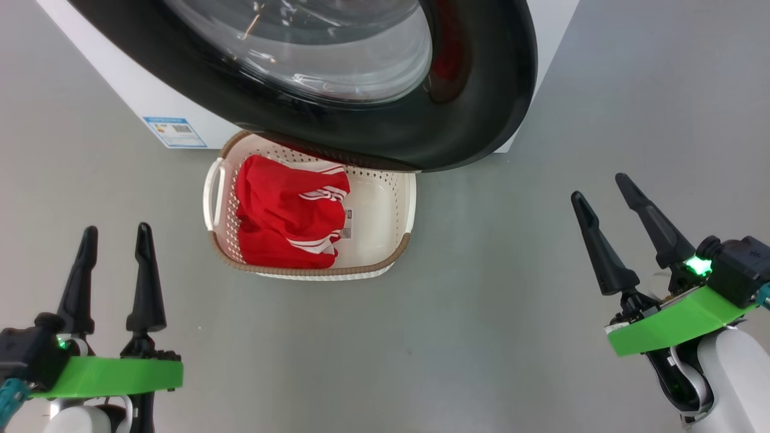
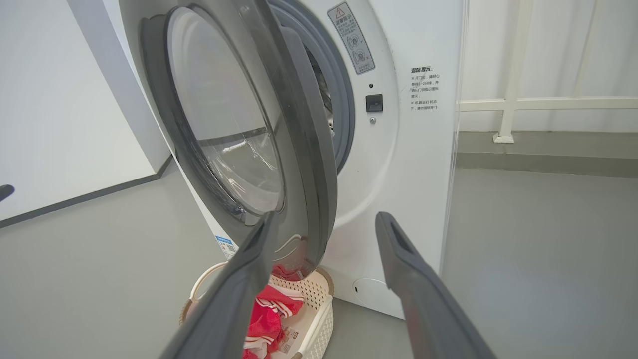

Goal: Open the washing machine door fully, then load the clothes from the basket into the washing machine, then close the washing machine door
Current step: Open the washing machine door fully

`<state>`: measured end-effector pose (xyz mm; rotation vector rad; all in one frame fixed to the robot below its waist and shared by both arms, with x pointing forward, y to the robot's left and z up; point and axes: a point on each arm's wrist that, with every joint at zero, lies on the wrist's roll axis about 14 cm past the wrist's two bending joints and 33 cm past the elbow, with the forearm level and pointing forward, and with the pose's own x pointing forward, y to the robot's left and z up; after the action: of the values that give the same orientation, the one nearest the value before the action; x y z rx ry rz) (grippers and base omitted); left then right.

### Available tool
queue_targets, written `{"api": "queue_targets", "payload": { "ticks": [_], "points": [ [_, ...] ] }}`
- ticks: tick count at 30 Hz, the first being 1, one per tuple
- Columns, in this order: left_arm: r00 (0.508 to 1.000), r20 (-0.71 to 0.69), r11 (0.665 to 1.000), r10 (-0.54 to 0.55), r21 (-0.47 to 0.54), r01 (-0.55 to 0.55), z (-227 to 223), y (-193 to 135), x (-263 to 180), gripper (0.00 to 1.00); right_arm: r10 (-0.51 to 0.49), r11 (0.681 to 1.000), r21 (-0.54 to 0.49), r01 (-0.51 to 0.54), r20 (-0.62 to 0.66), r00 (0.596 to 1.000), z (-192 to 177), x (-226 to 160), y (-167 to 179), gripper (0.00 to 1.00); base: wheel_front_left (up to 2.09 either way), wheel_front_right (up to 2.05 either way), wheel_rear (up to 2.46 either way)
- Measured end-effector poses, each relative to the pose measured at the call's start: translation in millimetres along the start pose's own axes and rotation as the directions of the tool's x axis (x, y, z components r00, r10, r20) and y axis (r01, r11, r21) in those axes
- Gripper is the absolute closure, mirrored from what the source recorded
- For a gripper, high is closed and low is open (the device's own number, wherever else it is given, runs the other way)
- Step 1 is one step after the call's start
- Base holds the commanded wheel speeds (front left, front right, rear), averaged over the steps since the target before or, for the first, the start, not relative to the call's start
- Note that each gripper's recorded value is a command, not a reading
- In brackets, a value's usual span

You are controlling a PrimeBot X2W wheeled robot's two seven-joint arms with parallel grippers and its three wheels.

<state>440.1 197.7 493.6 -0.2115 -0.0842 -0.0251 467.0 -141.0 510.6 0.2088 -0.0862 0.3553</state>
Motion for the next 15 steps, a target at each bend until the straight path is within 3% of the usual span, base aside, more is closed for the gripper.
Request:
{"api": "queue_targets", "payload": {
  "ticks": [15],
  "points": [
    [1.0, -0.001, 1.0, 0.01, 0.003, -0.01, 0.4, 3.3, -1.6, 0.0, -0.031, 0.999, -0.027, 0.031, 0.0, 1.0, -4.6, 1.2, -4.5, 0.0, 0.0, 0.0, 0.0]
  ]
}}
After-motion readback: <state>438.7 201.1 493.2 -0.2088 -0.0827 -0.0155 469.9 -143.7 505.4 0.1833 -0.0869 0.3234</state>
